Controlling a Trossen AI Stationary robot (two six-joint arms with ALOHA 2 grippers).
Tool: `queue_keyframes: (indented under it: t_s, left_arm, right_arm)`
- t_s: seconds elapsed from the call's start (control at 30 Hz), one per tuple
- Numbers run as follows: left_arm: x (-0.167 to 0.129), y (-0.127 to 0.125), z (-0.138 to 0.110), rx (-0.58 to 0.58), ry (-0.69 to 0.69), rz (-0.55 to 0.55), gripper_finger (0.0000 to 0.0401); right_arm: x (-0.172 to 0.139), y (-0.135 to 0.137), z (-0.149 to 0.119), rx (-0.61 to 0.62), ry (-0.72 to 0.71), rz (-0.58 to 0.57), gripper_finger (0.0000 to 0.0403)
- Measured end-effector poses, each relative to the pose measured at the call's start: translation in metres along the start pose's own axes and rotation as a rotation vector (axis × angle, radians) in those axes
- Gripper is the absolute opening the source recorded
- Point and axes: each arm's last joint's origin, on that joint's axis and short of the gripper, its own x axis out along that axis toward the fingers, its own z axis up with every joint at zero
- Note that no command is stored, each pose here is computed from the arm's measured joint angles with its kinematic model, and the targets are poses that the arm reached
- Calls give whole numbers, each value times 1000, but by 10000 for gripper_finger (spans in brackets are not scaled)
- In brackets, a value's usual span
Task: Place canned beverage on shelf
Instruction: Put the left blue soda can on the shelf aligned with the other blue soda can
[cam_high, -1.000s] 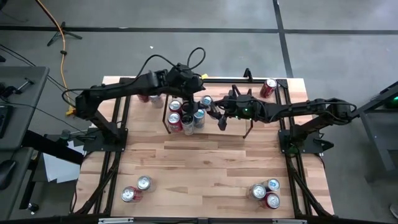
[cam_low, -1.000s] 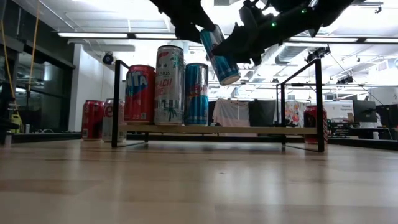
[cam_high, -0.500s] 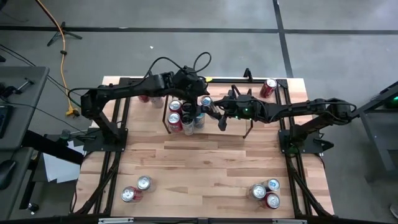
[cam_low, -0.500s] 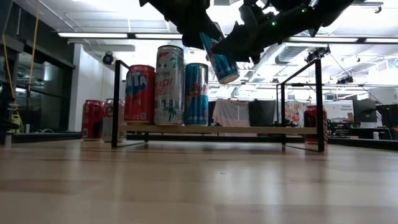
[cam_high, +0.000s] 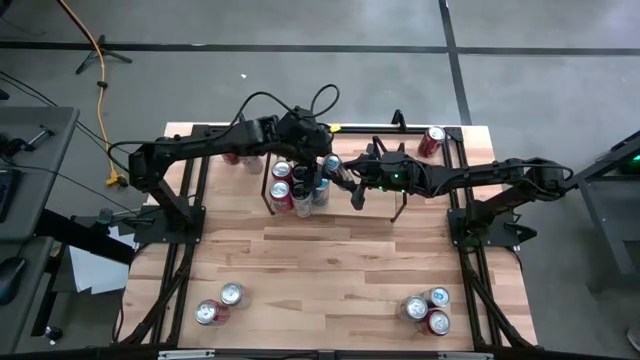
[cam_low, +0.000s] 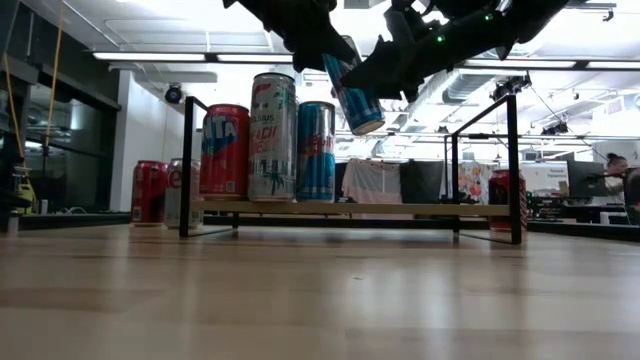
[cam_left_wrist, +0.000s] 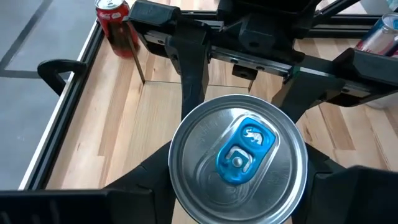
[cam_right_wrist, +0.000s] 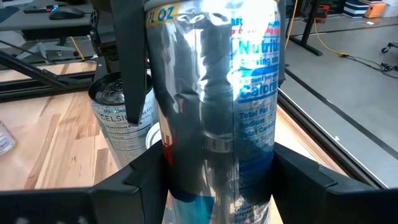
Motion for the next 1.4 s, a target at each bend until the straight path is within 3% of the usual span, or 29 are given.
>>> queue_keyframes:
  t_s: [0.17,0.47,0.57,0.77,1.0,1.2,1.4]
  left_arm:
    - [0,0,0,5,-1,11,170]
    - [-1,8,-1,-24,14,95,170]
    - [-1,9,-2,-25,19,118,170]
    - [-2,14,-3,-34,31,148,170]
    - [-23,27,-11,-108,104,243,170]
    - [-27,33,-18,-183,157,257,170]
    - [-25,26,-15,-190,133,224,170]
  right_arm:
    - [0,0,0,-27,-1,-2,227]
    - [0,-2,5,78,-5,-76,296]
    - [0,-2,12,62,28,-87,306]
    - [-4,-2,32,6,169,-88,311]
    - [-17,-3,47,-39,374,-91,312]
    - [-34,-5,45,28,384,-142,312]
    - [-69,-5,42,131,301,-222,312]
